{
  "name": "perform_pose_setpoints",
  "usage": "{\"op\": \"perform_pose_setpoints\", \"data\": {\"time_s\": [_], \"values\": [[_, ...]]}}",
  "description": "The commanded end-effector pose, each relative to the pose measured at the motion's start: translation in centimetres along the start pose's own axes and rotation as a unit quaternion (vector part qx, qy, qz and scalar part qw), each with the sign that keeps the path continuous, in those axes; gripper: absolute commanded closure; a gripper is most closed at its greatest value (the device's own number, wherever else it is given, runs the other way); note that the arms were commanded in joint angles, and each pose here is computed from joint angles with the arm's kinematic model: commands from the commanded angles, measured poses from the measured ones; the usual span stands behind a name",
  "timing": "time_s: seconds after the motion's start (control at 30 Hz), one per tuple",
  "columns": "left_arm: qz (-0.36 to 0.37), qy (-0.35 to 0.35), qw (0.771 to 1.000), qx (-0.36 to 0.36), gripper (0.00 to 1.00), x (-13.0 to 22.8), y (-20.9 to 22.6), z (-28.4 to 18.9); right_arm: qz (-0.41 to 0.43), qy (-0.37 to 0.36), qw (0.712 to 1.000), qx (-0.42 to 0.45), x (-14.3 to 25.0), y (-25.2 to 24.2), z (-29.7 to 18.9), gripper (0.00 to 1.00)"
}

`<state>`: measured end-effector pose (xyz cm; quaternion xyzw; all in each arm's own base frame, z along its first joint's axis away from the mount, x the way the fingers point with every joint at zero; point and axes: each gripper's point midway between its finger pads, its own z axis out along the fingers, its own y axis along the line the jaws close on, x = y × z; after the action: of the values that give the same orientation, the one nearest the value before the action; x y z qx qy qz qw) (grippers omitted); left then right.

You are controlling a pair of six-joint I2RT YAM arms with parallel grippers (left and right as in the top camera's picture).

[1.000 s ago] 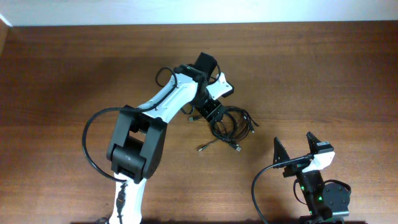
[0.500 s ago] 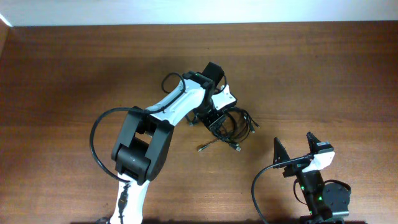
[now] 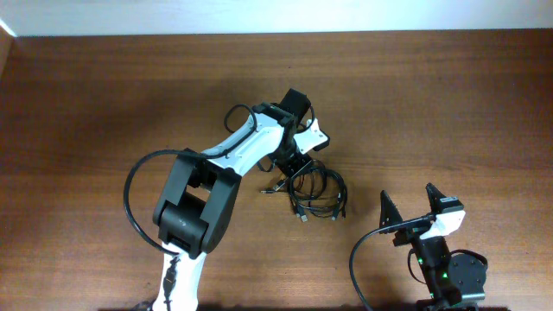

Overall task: Untangle cables
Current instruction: 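Lift the cable bundle with the left gripper up and left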

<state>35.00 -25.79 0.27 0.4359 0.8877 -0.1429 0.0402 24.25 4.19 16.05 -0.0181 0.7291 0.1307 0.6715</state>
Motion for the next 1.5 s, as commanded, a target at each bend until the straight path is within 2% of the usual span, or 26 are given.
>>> {"op": "perform_pose_setpoints", "data": {"time_s": [0.0, 0.1, 0.23, 0.33, 0.4, 0.5, 0.73, 0.87, 0.97, 1.07, 1.23, 1.33, 1.47], "values": [[-0.014, 0.032, 0.999, -0.010, 1.00, 1.7, 0.6, 1.5, 0.002, 0.002, 1.000, 0.000, 0.2, 0.0, 0.0, 0.01], [-0.015, 0.005, 1.000, -0.025, 1.00, -0.1, 1.2, -0.6, 0.002, 0.002, 1.000, 0.000, 0.2, 0.0, 0.0, 0.01], [-0.021, -0.057, 0.987, -0.146, 1.00, -3.2, 4.8, -7.9, 0.002, 0.002, 1.000, 0.000, 0.2, 0.0, 0.0, 0.01], [-0.021, -0.125, 0.956, -0.263, 1.00, -5.2, 6.8, -15.5, 0.002, 0.002, 1.000, 0.000, 0.2, 0.0, 0.0, 0.01], [-0.024, -0.172, 0.936, -0.308, 1.00, -6.1, 6.9, -19.8, 0.002, 0.002, 1.000, 0.000, 0.2, 0.0, 0.0, 0.01], [-0.021, -0.222, 0.920, -0.324, 1.00, -6.8, 6.0, -23.7, 0.002, 0.002, 1.000, 0.000, 0.2, 0.0, 0.0, 0.01], [-0.017, -0.235, 0.918, -0.320, 1.00, -5.5, 4.3, -26.7, 0.002, 0.001, 1.000, 0.000, 0.2, 0.0, 0.0, 0.01], [-0.014, -0.260, 0.930, -0.258, 1.00, -4.4, 3.9, -27.8, 0.008, 0.002, 1.000, -0.006, 0.2, 0.2, 0.0, 0.01], [0.005, -0.284, 0.943, -0.173, 1.00, -3.6, 3.7, -27.9, 0.021, -0.001, 0.999, -0.030, -0.1, 1.1, 0.0, 0.01], [-0.016, -0.290, 0.944, -0.153, 1.00, -2.3, 5.0, -28.4, 0.020, -0.006, 0.999, -0.044, -0.7, 1.6, -0.2, 0.01], [0.040, -0.275, 0.953, -0.124, 1.00, -1.5, 3.8, -27.6, 0.019, -0.009, 0.999, -0.048, -3.4, 2.3, -1.0, 0.01], [0.072, -0.271, 0.955, -0.103, 1.00, -1.2, 2.8, -27.3, 0.015, 0.017, 0.999, -0.043, -4.2, 2.4, -1.1, 0.01], [0.090, -0.262, 0.957, -0.087, 1.00, -0.8, 2.0, -26.9, 0.007, 0.118, 0.992, -0.043, -4.1, 2.6, 0.6, 0.01]]}}
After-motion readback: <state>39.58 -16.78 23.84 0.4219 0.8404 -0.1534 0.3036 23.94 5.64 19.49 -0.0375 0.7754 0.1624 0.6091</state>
